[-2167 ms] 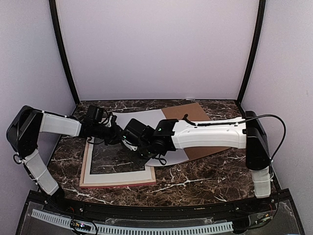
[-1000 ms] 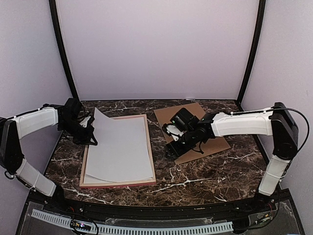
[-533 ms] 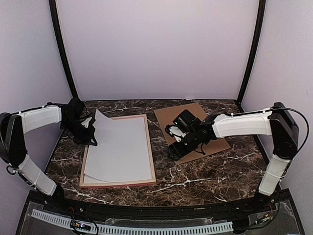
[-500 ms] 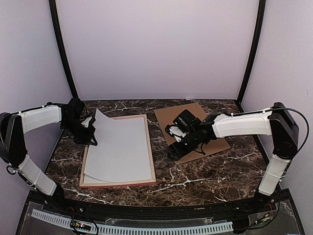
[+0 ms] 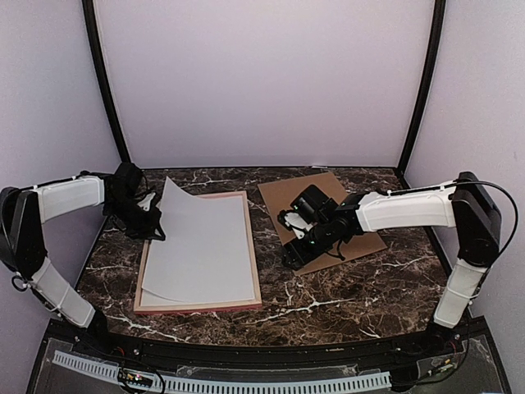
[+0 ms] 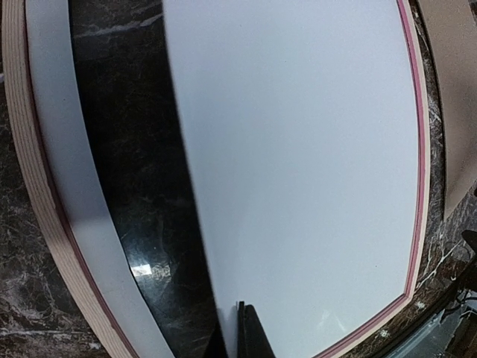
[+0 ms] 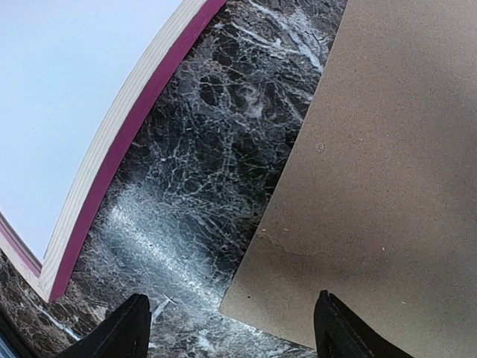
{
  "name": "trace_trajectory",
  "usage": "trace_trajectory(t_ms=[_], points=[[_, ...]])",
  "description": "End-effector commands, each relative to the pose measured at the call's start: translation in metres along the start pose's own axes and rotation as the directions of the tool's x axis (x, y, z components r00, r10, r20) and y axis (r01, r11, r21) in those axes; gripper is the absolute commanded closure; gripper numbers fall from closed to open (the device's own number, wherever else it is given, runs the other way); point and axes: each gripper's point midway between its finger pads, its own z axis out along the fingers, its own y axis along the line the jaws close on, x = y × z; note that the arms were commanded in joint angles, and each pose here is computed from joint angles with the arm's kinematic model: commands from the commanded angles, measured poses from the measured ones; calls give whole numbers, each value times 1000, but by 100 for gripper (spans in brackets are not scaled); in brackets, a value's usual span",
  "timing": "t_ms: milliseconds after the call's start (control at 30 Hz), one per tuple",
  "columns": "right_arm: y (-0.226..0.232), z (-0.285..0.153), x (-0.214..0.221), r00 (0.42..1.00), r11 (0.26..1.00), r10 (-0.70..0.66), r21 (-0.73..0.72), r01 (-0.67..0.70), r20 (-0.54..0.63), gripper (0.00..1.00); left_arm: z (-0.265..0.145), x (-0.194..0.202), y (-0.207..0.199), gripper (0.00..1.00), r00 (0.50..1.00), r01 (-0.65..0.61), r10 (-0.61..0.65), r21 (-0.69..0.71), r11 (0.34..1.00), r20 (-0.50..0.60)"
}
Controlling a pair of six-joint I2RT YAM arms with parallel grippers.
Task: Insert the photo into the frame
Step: Place the photo on the mat board.
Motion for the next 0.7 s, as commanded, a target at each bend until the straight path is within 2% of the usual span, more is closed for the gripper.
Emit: trace_trajectory(t_ms=[0,667], points=[[-5,0,-3,1000,1000,9,15,-10,22,23,1,-9,-1,100,999,17,-18,14,1000,36],[-6,5,-1,1000,1000,9,20,-9,5,23,-3,-1,6,100,994,86,-84,-15,996,66]])
